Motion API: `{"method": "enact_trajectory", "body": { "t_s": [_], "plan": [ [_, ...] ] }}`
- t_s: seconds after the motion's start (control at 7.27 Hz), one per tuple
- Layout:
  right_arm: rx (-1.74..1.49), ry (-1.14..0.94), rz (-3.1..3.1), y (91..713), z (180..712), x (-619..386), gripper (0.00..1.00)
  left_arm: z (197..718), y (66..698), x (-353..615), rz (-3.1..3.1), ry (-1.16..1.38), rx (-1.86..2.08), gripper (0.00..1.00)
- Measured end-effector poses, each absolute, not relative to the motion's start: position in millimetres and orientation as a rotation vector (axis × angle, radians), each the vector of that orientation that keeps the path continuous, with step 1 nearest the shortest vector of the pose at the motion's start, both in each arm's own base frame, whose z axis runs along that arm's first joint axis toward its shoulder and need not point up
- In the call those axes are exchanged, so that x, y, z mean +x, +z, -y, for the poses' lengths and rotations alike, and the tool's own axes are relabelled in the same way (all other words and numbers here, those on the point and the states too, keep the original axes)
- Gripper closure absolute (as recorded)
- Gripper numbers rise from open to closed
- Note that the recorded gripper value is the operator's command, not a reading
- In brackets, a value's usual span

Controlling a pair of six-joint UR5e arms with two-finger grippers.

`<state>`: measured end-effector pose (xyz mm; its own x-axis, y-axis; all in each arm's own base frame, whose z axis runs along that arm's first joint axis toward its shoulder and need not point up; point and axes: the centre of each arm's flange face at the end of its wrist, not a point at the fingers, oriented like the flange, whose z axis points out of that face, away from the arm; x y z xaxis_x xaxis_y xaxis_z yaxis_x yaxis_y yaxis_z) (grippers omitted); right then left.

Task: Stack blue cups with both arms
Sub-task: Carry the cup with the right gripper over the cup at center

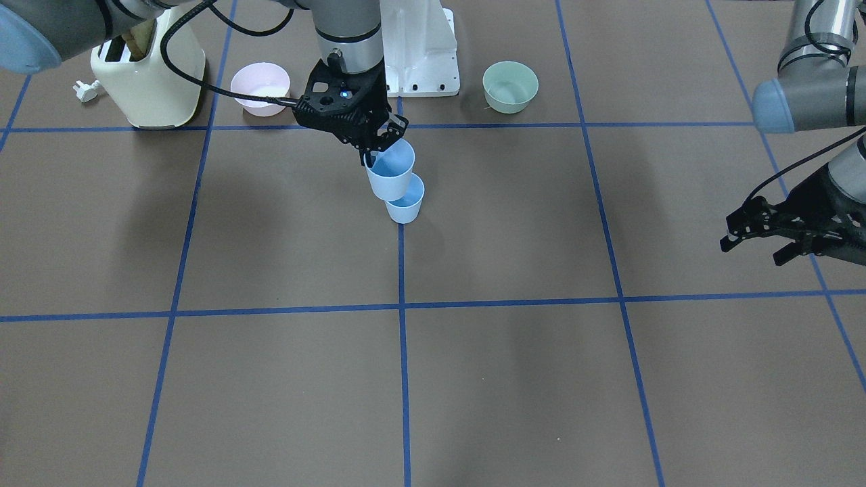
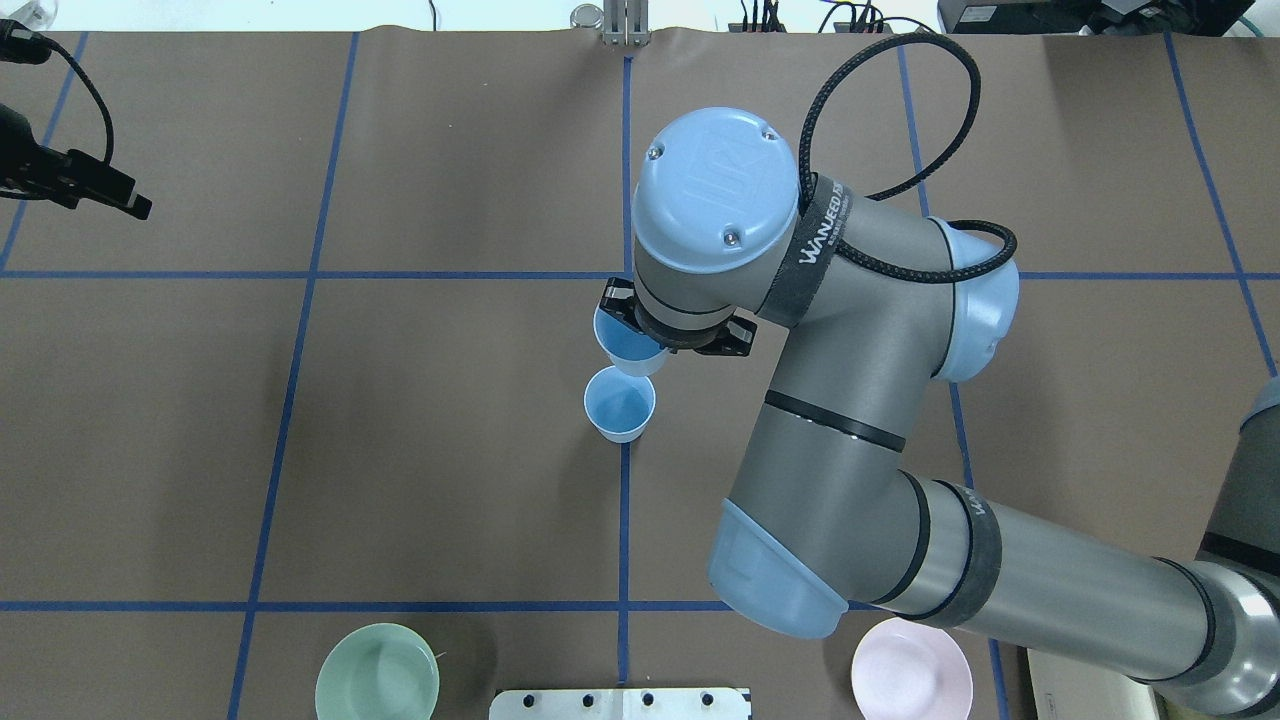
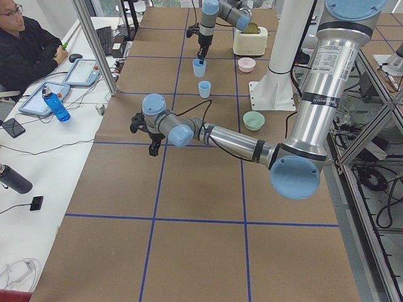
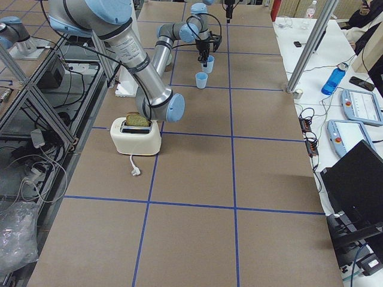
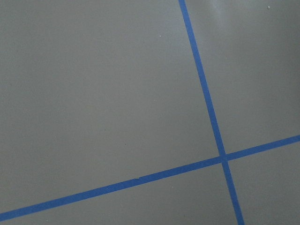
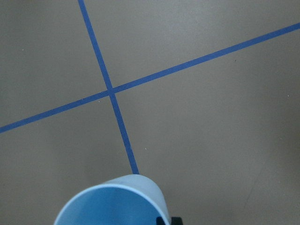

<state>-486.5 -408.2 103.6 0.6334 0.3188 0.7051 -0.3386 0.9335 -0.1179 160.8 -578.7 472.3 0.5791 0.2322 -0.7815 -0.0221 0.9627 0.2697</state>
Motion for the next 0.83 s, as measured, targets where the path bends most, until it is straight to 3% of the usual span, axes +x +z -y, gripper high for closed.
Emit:
{"method": "enact_trajectory", "body": {
  "t_s": [0.83],
  "plan": [
    [0.046,0.349,0.763,112.3,377.9,-523.0,1.0,578.0,474.2,160.5,-0.942,0.147,0.239,0.02]
  ]
}}
